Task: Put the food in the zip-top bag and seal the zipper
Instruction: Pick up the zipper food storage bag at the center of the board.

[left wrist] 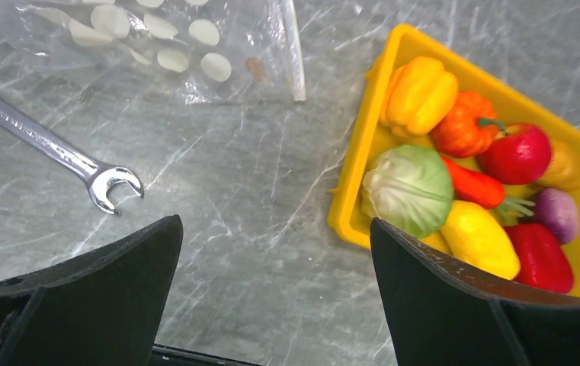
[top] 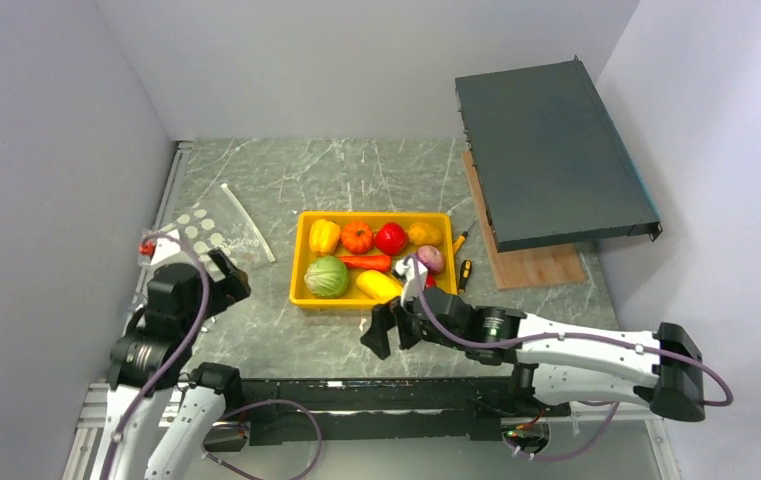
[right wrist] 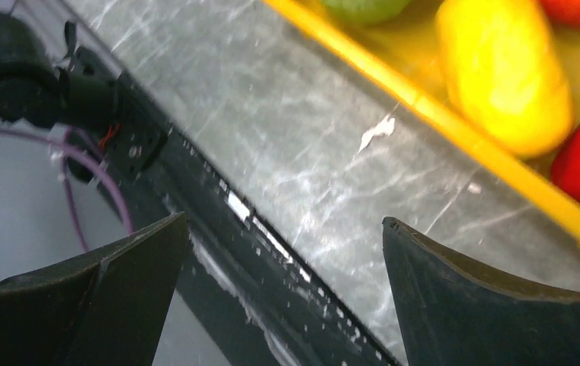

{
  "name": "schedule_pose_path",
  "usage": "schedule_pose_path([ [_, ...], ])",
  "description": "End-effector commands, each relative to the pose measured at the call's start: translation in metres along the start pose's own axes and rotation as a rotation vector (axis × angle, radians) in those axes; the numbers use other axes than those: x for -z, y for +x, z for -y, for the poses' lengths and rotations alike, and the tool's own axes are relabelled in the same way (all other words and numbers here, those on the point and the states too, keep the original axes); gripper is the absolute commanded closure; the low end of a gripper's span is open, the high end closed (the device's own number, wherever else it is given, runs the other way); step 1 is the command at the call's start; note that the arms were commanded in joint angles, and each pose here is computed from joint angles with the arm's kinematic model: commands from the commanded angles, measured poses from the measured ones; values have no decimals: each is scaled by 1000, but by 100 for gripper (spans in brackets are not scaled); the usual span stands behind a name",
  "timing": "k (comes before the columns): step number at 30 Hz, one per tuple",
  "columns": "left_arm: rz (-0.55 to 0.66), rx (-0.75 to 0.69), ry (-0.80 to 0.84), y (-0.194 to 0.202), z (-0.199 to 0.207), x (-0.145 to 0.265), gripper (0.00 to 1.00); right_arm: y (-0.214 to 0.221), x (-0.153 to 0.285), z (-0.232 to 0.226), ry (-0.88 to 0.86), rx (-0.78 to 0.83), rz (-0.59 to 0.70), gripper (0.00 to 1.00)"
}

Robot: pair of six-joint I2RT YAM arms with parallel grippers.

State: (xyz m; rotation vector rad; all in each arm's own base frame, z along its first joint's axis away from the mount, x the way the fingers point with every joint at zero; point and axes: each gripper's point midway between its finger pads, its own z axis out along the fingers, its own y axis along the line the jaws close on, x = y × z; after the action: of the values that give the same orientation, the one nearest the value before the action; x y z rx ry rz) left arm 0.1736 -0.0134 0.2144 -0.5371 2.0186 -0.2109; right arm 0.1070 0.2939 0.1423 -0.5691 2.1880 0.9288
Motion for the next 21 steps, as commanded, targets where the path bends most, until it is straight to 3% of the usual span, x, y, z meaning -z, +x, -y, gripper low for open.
schedule_pose_path([
  [1,-71,-15,-37,-4,14,-32,1,-64,-14,-11,113,39,158,0],
  [5,-172,-41,-149,-12,22,-70,1,-73,-25,-8,210,78,117,0],
  [11,-232,-85,-374,-43,12,-163,1,-83,-20,-5,254,162,100,0],
  [16,-431,-211,-662,-52,-2,-238,16,-97,-1,13,376,168,133,0],
  [21,-401,-287,-770,-56,-9,-284,22,-96,14,26,415,154,167,0],
])
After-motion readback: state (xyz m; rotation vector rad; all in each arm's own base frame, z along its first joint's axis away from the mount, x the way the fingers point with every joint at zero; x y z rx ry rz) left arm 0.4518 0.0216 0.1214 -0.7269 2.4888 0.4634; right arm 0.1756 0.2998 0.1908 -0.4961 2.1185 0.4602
